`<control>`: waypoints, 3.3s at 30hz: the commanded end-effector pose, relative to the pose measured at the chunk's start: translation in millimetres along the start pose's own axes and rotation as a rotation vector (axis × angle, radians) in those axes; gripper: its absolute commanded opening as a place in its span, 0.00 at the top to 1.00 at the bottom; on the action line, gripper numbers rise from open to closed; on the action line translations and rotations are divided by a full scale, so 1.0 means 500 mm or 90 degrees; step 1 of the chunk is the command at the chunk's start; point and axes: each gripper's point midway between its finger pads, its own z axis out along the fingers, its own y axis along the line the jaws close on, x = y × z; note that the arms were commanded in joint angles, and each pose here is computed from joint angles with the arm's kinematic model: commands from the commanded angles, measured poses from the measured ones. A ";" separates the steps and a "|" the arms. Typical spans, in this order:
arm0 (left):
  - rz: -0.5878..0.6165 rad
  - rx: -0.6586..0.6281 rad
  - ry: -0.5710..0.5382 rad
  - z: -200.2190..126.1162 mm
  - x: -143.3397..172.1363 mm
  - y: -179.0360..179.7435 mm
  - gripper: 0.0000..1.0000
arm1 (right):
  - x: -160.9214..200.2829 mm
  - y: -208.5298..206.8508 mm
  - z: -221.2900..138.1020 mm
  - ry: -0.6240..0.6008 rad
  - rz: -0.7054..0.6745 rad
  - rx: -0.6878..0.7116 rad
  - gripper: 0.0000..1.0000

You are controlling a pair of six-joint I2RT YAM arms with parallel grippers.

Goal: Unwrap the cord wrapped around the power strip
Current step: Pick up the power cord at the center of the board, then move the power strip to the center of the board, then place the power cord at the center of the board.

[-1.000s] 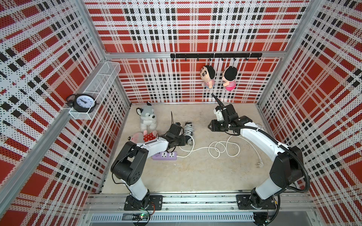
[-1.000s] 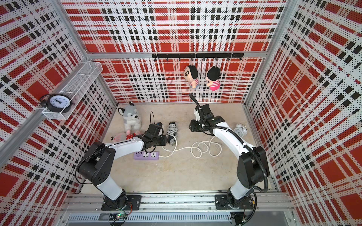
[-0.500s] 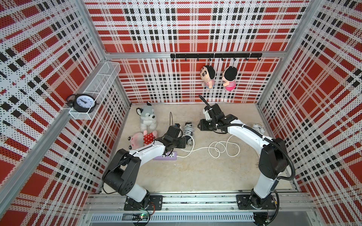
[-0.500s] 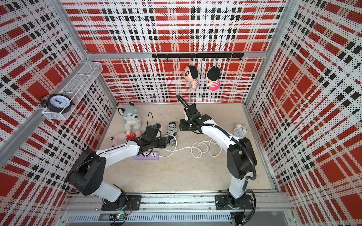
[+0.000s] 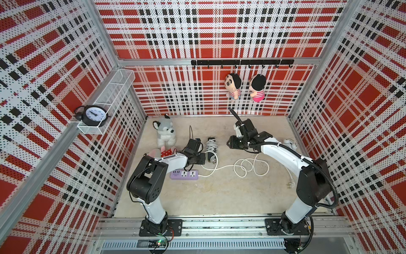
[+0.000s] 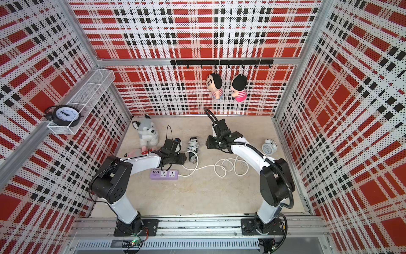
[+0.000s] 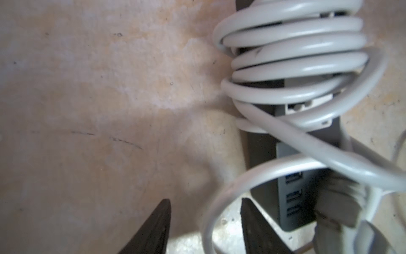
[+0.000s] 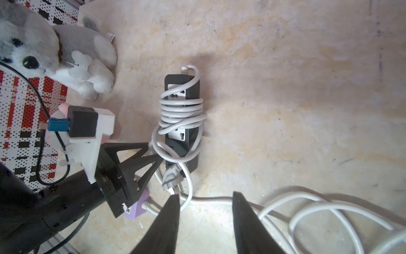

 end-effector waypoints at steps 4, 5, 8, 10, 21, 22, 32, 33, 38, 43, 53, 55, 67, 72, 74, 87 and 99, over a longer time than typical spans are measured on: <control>0.009 0.039 -0.033 -0.008 -0.035 -0.033 0.72 | -0.004 -0.025 -0.028 -0.016 0.006 0.024 0.57; 0.012 0.044 -0.032 -0.010 -0.033 -0.039 0.76 | -0.005 -0.026 -0.030 -0.018 0.006 0.026 0.57; 0.020 0.055 -0.044 -0.027 -0.040 -0.055 0.87 | -0.010 -0.025 -0.034 -0.025 0.008 0.026 0.57; 0.027 0.056 -0.054 -0.036 -0.045 -0.062 0.91 | -0.015 -0.026 -0.034 -0.030 0.017 0.029 0.58; 0.053 0.059 -0.083 -0.082 -0.052 -0.082 1.00 | -0.048 0.045 -0.038 -0.068 -0.023 0.021 0.64; 0.055 0.061 -0.088 -0.091 -0.052 -0.085 1.00 | -0.049 0.060 -0.032 -0.070 -0.032 0.022 0.64; 0.072 0.048 -0.108 -0.161 -0.025 -0.084 1.00 | -0.029 0.161 0.083 -0.040 -0.058 0.007 0.46; 0.075 0.045 -0.106 -0.163 -0.020 -0.082 1.00 | -0.029 0.163 0.093 -0.038 -0.057 0.007 0.41; 0.071 0.045 -0.107 -0.175 -0.003 -0.086 1.00 | -0.023 0.160 0.138 -0.023 -0.053 0.013 0.23; 0.056 0.025 -0.091 -0.163 0.023 -0.070 1.00 | -0.010 0.143 0.181 0.015 -0.064 0.052 0.14; 0.052 0.015 -0.080 -0.148 0.022 -0.067 1.00 | 0.043 0.124 0.255 0.102 -0.066 0.068 0.13; 0.052 0.013 -0.080 -0.146 0.021 -0.065 1.00 | 0.052 0.116 0.262 0.110 -0.065 0.076 0.13; 0.047 0.019 -0.069 -0.138 0.030 -0.068 1.00 | 0.029 0.046 0.306 0.125 -0.015 0.089 0.25; 0.047 0.024 -0.072 -0.132 0.020 -0.073 1.00 | -0.026 -0.010 0.276 0.095 0.012 0.091 0.35; 0.046 0.025 -0.069 -0.123 0.018 -0.075 1.00 | -0.040 -0.035 0.259 0.087 0.011 0.105 0.42; 0.016 0.014 -0.025 -0.029 -0.034 -0.064 0.56 | -0.074 -0.162 0.158 0.048 -0.046 0.126 0.46; 0.020 -0.053 0.003 -0.064 0.013 -0.003 0.11 | -0.084 -0.178 0.127 0.033 -0.058 0.139 0.49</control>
